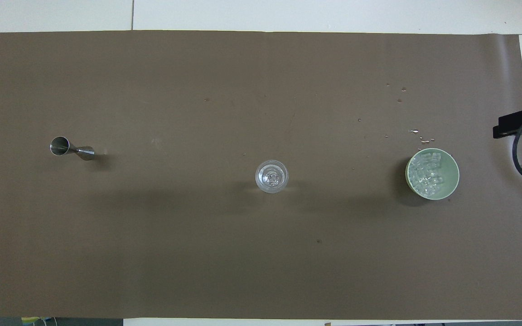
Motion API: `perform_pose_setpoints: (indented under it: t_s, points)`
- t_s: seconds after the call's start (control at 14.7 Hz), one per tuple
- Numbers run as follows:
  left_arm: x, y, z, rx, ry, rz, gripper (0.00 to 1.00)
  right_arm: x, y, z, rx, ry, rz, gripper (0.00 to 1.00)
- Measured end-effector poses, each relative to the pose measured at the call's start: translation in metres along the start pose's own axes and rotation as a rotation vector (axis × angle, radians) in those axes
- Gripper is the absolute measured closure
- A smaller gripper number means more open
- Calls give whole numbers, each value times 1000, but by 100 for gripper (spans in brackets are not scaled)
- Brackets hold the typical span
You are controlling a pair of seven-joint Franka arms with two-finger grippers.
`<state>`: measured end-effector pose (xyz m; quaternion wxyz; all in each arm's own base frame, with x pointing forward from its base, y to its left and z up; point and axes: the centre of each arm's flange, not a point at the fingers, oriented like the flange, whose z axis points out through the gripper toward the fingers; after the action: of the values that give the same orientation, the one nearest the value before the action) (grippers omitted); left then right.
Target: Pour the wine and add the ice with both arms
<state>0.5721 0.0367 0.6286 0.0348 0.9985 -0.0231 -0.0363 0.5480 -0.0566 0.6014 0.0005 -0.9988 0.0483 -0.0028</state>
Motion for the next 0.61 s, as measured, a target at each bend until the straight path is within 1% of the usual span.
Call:
perform_pose_setpoints:
  t_s: [0.41,0.61]
  points:
    - [-22,33,0,2,-14,56,0,0,3,-6,0,10,6,0]
    - [-25,35,2,15,-21,60,0,-2,4,-11,0,19,7,0]
